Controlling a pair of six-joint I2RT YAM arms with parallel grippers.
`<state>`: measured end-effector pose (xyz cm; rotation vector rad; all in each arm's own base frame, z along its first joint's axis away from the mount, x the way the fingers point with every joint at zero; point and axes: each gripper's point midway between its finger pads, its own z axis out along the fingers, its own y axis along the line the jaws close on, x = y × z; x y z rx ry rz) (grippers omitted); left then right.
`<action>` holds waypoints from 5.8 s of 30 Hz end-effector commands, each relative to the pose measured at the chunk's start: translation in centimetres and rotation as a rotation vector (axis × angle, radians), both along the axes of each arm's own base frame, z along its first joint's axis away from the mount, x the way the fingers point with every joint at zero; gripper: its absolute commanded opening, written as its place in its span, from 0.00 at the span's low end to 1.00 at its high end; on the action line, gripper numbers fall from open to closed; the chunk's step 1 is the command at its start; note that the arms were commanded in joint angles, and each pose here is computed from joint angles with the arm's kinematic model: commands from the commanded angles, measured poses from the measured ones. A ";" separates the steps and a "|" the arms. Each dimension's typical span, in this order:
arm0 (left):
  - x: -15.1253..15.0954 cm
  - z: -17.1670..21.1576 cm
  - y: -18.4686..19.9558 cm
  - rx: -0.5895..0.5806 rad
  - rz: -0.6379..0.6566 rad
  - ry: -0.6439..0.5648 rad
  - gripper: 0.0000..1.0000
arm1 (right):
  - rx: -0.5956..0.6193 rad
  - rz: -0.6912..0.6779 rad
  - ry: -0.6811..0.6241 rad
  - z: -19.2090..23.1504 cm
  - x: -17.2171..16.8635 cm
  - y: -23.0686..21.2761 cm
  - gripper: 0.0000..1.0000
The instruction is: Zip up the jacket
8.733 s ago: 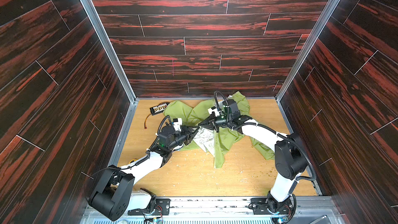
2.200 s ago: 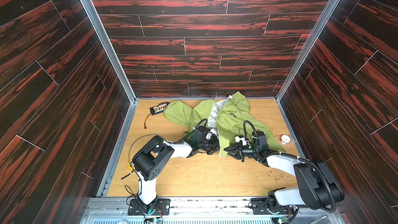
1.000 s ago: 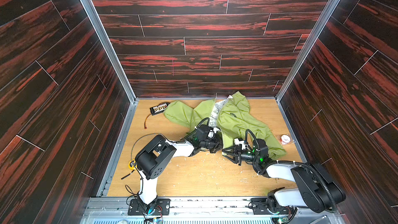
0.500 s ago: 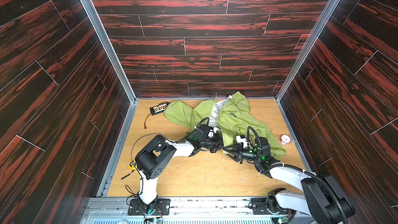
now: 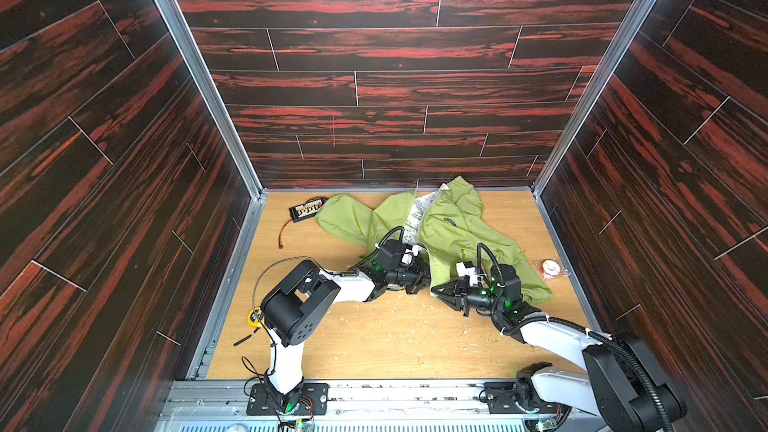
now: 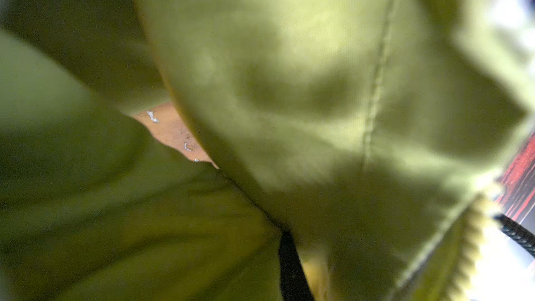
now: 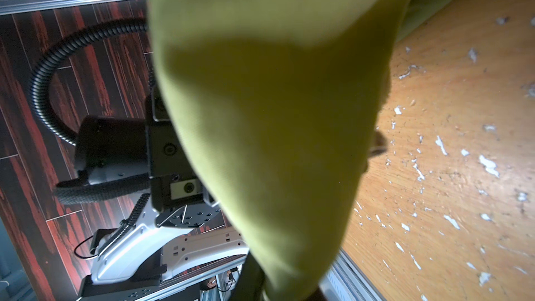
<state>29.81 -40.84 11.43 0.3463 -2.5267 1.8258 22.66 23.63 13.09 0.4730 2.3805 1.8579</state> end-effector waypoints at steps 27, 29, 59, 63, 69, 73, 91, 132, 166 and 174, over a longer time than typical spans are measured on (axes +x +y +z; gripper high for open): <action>-0.9 9.8 9.9 0.106 0.087 -0.236 0.00 | -0.123 -0.004 -0.215 6.6 5.5 1.1 0.00; -0.5 10.9 9.9 0.113 0.075 -0.258 0.00 | -0.145 0.000 -0.255 7.2 6.4 1.2 0.00; 8.8 23.5 14.8 0.056 0.556 -0.932 0.00 | -0.415 -0.123 -0.571 16.1 17.4 -2.5 0.00; 10.0 23.9 14.9 -0.063 0.614 -0.881 0.00 | -0.108 -0.224 -0.401 16.3 18.5 -4.2 0.00; 11.0 24.5 13.4 -0.244 0.586 -0.795 0.00 | -0.016 -0.240 -0.414 17.9 18.9 -3.9 0.00; 11.1 25.4 13.2 -0.361 0.594 -0.769 0.00 | 0.048 -0.237 -0.450 19.3 19.0 -3.1 0.00; 9.0 27.4 10.2 -0.535 0.499 -0.785 0.00 | 0.129 -0.150 -0.441 22.9 18.1 3.7 0.00; 9.6 26.4 11.0 -0.570 0.579 -0.747 0.00 | 0.198 -0.194 -0.462 25.5 16.7 4.6 0.00; 9.9 25.8 11.1 -0.569 0.591 -0.732 0.00 | 0.200 -0.144 -0.430 24.8 16.4 5.8 0.00; 10.0 25.8 11.0 -0.576 0.587 -0.730 0.00 | 0.195 -0.161 -0.424 24.7 16.7 5.7 0.00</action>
